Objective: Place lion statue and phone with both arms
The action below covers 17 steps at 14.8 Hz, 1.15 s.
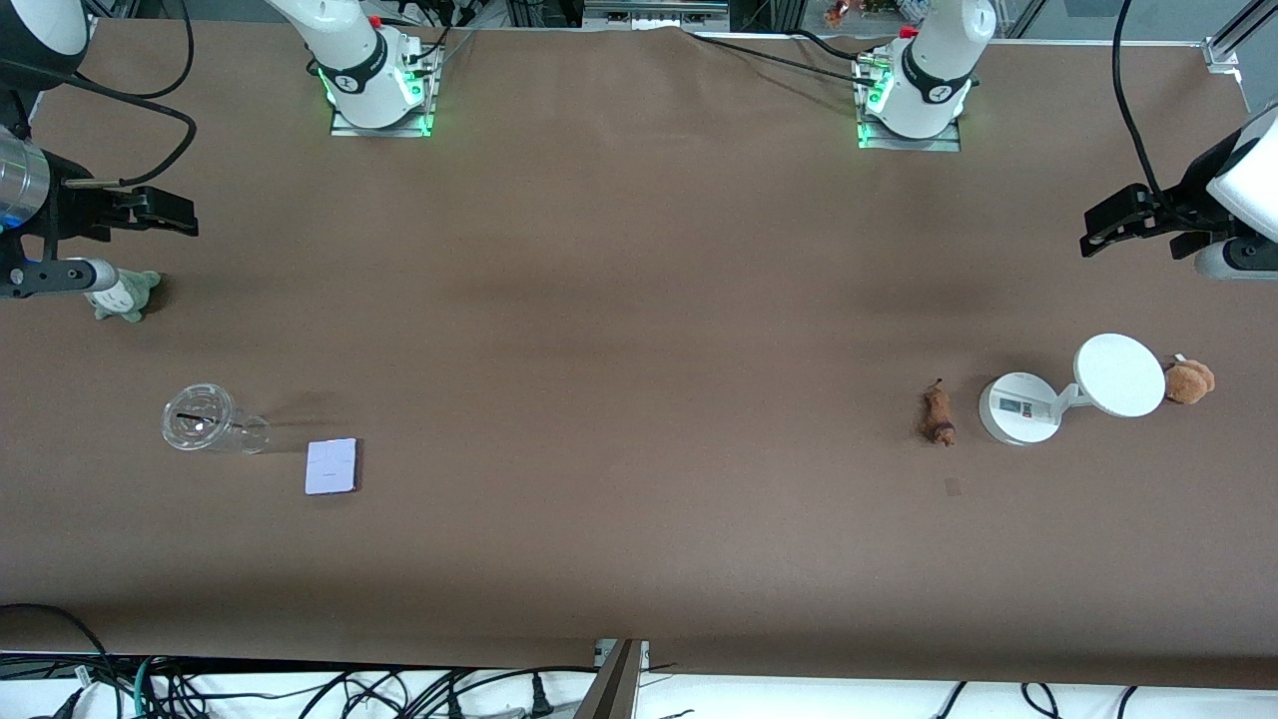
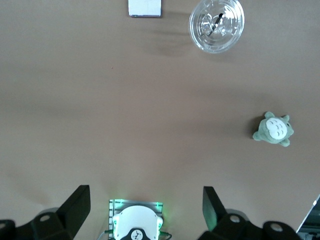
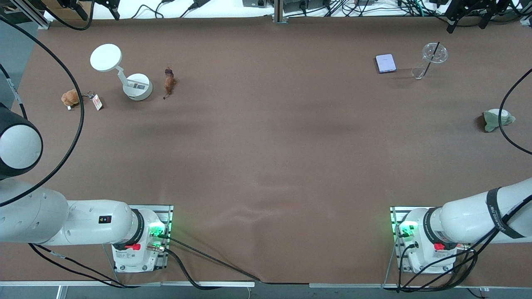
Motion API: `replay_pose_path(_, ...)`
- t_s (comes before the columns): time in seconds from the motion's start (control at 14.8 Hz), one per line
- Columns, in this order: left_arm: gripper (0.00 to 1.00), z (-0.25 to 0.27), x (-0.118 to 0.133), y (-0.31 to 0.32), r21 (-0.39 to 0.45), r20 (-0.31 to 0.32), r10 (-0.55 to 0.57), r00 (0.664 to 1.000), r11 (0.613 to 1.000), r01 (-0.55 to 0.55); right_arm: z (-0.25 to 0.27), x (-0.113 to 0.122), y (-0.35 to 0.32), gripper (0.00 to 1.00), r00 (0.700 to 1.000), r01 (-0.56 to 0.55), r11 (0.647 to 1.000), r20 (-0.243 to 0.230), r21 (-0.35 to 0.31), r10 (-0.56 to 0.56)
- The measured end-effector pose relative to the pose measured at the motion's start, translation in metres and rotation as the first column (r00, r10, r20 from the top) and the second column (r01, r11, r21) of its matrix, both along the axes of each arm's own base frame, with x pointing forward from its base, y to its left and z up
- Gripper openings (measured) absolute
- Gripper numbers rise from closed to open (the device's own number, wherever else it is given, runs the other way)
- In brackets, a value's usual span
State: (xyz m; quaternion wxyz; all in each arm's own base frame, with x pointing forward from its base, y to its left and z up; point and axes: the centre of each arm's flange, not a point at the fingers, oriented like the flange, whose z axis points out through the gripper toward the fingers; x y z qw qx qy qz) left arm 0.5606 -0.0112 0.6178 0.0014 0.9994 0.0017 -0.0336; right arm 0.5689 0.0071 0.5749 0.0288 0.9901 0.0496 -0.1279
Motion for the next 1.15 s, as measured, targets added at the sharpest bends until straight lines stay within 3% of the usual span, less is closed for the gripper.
replay_pose_path(0.2, 1.00, 0.000, 0.000, 0.000, 0.000, 0.000, 0.000, 1.000, 1.000, 0.000, -0.009, -0.016, 0.000, 1.00, 0.999, -0.006, 1.000, 0.045, 0.002, 0.006)
replay_pose_path(0.41, 1.00, 0.000, 0.000, 0.000, 0.000, 0.000, 0.000, 1.000, 1.000, 0.000, -0.008, -0.032, 0.000, 1.00, 0.998, -0.008, 1.000, 0.062, 0.003, 0.008)
replay_pose_path(1.15, 1.00, 0.000, 0.000, 0.000, 0.000, 0.000, 0.000, 1.000, 1.000, 0.000, -0.006, -0.032, -0.010, 1.00, 0.997, 0.009, 1.000, 0.072, 0.003, -0.010)
